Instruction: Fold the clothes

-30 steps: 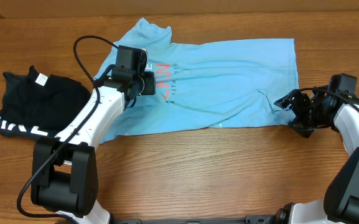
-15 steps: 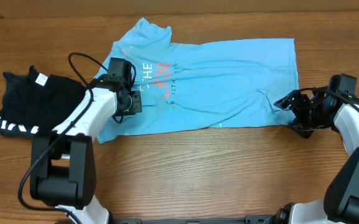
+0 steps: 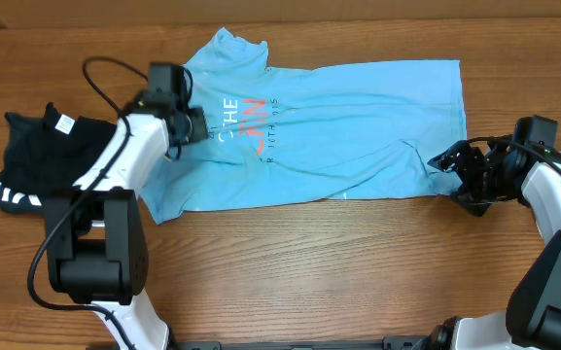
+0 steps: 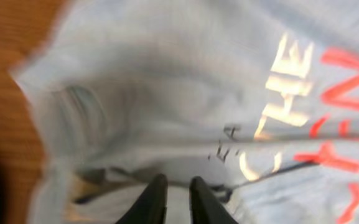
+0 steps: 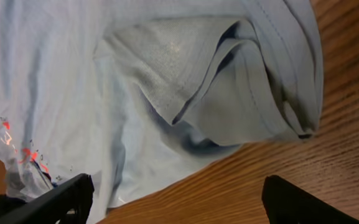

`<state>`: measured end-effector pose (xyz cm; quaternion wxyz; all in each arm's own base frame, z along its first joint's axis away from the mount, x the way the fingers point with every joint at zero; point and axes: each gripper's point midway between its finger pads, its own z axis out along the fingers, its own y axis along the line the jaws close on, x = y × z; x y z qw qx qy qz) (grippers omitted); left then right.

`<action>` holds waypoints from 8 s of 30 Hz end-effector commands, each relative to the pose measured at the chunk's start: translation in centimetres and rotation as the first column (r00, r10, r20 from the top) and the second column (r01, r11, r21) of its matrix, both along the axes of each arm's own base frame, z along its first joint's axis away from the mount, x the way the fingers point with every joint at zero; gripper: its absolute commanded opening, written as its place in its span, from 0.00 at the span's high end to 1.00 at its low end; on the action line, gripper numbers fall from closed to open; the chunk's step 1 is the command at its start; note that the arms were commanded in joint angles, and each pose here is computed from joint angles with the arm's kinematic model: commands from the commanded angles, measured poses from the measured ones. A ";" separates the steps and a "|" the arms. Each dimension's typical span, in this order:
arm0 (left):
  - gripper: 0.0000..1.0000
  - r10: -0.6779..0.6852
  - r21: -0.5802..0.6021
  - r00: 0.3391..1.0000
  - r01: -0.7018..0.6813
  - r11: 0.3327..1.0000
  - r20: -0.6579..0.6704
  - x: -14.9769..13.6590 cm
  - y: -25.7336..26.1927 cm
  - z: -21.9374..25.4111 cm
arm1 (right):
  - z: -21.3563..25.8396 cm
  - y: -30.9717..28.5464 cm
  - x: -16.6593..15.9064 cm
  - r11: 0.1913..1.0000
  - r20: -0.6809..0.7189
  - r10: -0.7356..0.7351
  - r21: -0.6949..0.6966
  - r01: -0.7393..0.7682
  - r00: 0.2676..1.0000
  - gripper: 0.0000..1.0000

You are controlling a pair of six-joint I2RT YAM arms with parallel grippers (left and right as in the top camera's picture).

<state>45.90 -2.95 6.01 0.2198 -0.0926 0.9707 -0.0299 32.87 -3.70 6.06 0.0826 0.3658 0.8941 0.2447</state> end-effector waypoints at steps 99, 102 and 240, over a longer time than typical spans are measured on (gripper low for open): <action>0.62 0.322 -0.022 0.742 -0.413 0.911 -0.588 -16.8 7.3 -6.8 | -4.4 -1.4 5.0 0.990 0.114 -0.084 -0.104 0.096 0.990 0.96; 0.62 0.324 -0.024 0.747 -0.413 0.910 -0.580 -16.6 7.3 -6.8 | -3.1 -3.6 5.9 0.985 0.153 -0.128 -0.094 0.143 0.980 0.96; 0.49 -0.071 -0.268 0.937 -0.024 0.963 -0.341 -8.6 2.5 10.0 | -6.9 -7.3 -7.4 0.925 -0.212 -0.288 -0.314 0.214 0.934 0.88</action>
